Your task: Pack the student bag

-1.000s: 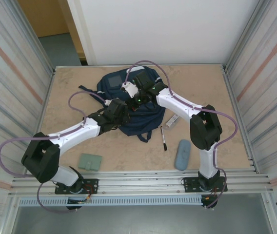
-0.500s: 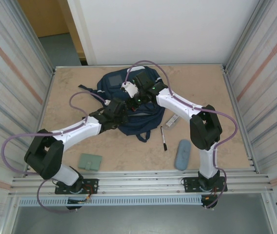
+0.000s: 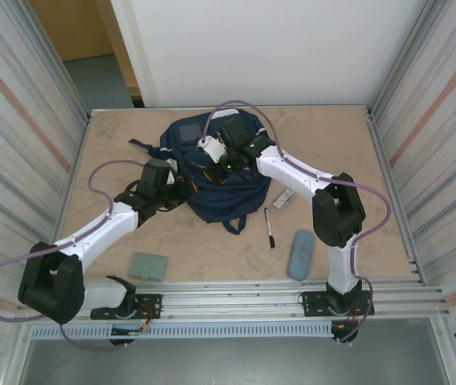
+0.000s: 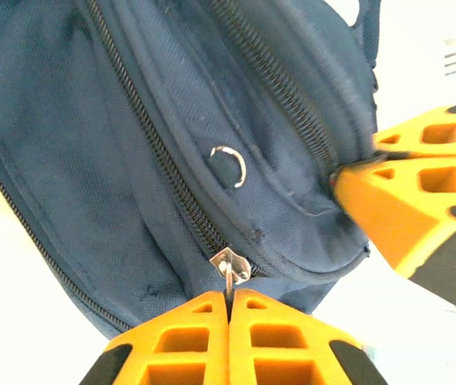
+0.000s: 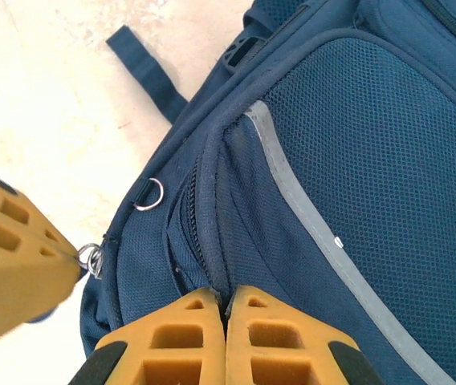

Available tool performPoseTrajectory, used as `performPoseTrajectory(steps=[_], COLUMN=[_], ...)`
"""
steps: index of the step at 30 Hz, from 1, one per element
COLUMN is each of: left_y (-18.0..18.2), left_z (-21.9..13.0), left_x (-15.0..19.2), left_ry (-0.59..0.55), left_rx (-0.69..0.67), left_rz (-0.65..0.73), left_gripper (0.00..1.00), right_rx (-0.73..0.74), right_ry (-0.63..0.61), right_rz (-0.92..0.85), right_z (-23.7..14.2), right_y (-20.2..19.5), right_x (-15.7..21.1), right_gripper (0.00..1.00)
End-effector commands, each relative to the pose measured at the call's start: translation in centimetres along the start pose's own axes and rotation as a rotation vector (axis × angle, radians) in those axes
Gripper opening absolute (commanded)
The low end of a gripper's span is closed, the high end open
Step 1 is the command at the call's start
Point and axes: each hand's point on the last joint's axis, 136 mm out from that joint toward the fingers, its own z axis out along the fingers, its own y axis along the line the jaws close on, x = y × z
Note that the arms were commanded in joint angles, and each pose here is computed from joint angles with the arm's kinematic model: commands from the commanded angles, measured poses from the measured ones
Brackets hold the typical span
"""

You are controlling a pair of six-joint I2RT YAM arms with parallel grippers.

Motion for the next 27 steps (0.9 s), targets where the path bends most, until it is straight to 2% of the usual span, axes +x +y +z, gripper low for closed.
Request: performPoseTrajectory(steps=[1, 3, 6, 10, 13, 15, 17, 24, 27], left_y=[-0.5, 1.7, 3.7, 3.6, 0.5, -2.2, -3.6, -3.4, -3.4], left_z=[-2.0, -2.0, -0.9, 0.1, 0.3, -0.2, -0.5, 0.4, 0.9], left_x=[-0.3, -0.3, -0.2, -0.9, -1.0, -0.3, 0.7, 3.3, 3.9], left_ry=[0.014, 0.018, 0.013, -0.022, -0.038, -0.024, -0.009, -0.028, -0.046], left_rx=[-0.023, -0.130, -0.188, -0.169, -0.017, 0.136, 0.224, 0.043, 0.013], left_rz=[0.137, 0.226, 0.346, 0.454, 0.515, 0.499, 0.449, 0.340, 0.273], left_gripper=[0.00, 0.00, 0.00, 0.00, 0.00, 0.15, 0.23, 0.22, 0.25], right_rx=[-0.002, -0.021, -0.047, -0.062, -0.041, -0.033, -0.029, -0.011, -0.023], right_ry=[0.071, 0.065, 0.048, 0.048, 0.054, 0.058, 0.078, 0.067, 0.054], right_rz=[-0.060, -0.079, -0.121, -0.173, -0.194, -0.192, -0.185, -0.142, -0.125], right_z=[-0.7, -1.2, -2.0, -3.0, -3.0, -2.9, -2.9, -2.5, -2.5], right_y=[0.1, 0.5, 1.3, 2.5, 2.7, 2.6, 2.6, 2.2, 2.3], right_x=[1.3, 1.3, 1.1, 1.1, 1.3, 1.3, 1.4, 0.6, 0.3], right_gripper=[0.00, 0.00, 0.00, 0.00, 0.00, 0.00, 0.00, 0.00, 0.00])
